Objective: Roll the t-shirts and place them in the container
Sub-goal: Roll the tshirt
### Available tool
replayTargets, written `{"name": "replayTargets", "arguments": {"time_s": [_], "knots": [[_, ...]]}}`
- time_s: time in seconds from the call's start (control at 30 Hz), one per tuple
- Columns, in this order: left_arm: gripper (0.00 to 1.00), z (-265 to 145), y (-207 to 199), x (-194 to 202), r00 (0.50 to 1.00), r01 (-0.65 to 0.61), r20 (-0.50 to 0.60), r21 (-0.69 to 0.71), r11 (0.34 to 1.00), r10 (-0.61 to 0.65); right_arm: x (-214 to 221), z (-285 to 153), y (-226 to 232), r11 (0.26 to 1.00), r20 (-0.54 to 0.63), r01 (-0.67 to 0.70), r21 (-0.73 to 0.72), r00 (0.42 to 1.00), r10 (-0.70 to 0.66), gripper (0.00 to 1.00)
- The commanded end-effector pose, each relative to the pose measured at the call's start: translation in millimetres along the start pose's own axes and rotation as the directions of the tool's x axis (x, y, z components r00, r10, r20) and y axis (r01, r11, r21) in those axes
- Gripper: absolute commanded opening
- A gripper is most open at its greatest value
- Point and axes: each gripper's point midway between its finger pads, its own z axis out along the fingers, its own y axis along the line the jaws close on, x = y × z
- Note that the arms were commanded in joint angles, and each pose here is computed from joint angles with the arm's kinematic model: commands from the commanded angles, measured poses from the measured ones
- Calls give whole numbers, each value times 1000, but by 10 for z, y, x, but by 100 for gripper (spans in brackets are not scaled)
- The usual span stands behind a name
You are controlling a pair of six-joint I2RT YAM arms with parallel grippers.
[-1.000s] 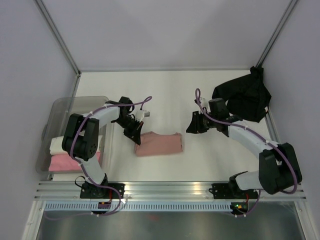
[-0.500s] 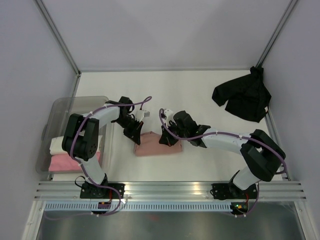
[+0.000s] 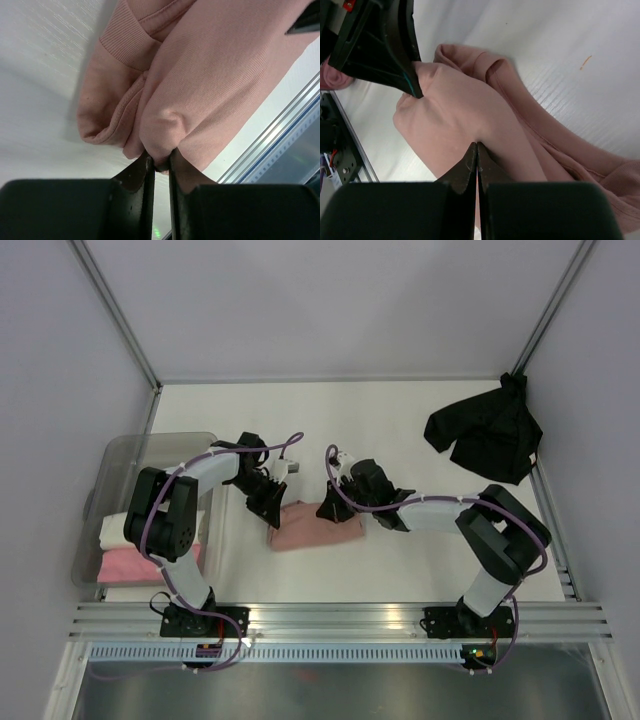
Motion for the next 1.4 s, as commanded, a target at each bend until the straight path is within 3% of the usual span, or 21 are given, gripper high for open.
{"name": "replayTargets", "arguments": {"time_s": [0.0,0.4,0.57,0.7,0.77,0.93,1.23,1.37], "knots": [[19,-67,153,-110,997,-66,21,-75,995,68,-101,46,-91,998,59,-60,-19,996,61,0],[22,-74,207,-62,995,-99,-5,-97,990,99,-125,13,-381,945,160,-315,-85,932,325,0],[15,-65,240,-35,995,-102,-18,-110,989,101,-94,-15,-563,942,178,-333,-30,926,333,0],[15,-60,251,-28,995,-103,-22,-113,988,101,16,-18,-654,939,170,-344,6,926,337,0],[19,-70,253,-36,995,-101,-21,-117,988,99,93,-4,-684,939,153,-343,21,929,336,0],[40,-200,249,-155,996,-85,14,-155,984,88,162,9,-748,940,139,-339,50,934,329,0],[43,-523,42,-461,986,-43,152,-169,985,69,154,9,-770,948,126,-310,73,946,299,0],[43,-823,-128,-702,956,-129,230,-231,964,183,129,-11,-772,948,132,-307,82,946,295,0]]}}
